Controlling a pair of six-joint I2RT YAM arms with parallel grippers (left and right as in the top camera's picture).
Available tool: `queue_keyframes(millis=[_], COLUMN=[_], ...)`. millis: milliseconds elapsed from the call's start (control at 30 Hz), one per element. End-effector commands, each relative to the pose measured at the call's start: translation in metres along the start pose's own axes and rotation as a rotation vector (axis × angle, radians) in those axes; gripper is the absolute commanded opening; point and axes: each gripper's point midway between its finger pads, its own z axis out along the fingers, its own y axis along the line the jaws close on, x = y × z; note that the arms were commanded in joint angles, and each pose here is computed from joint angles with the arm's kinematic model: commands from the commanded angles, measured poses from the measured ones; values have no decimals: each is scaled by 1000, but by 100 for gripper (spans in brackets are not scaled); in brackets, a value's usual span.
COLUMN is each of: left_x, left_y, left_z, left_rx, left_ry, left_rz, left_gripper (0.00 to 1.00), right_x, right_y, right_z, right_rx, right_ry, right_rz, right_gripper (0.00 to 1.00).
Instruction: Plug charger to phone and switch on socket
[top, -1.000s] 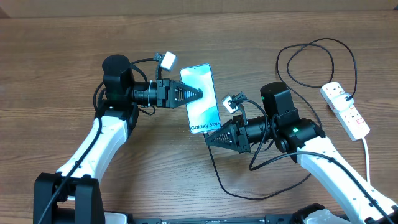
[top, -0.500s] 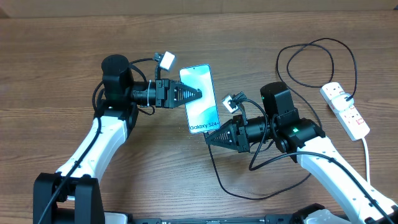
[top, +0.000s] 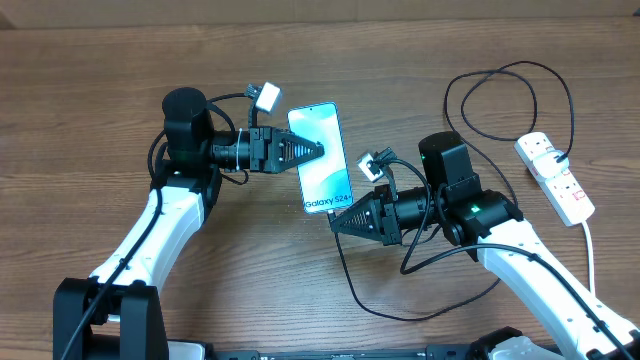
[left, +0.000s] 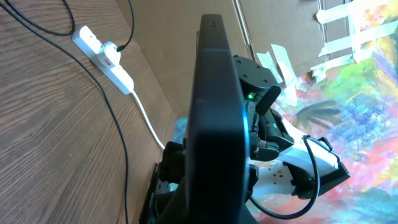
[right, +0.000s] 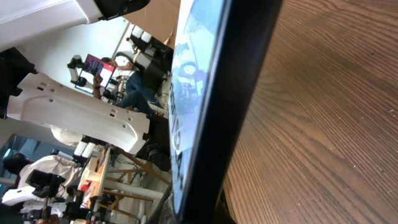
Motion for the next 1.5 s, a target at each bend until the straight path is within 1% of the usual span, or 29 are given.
queue_keyframes(millis=[0,467,700,1067,1467], left_x=[-4,-5,-1,1,-1], left_y=[-7,-6,-9,-9,-8], left_z=[-3,-3,-3,-3,-4], left_rx=[-1,-7,11,17,9], left_ry=[-10,-17,9,16,4], left_rz=[52,49,49,59,71], left_gripper=[4,4,4,4,4], right_x=[-2,-1,-2,-3,-3], right_y=[4,7,1,2,9], right_z=[-1,-1,-1,-1,-1], right_rx=[-16,-30,0,-1,-41], right_ry=[-3,2,-4,-8,-2], right_rz=[-8,-3,-3,-13,-18], right_gripper=[4,4,4,4,4])
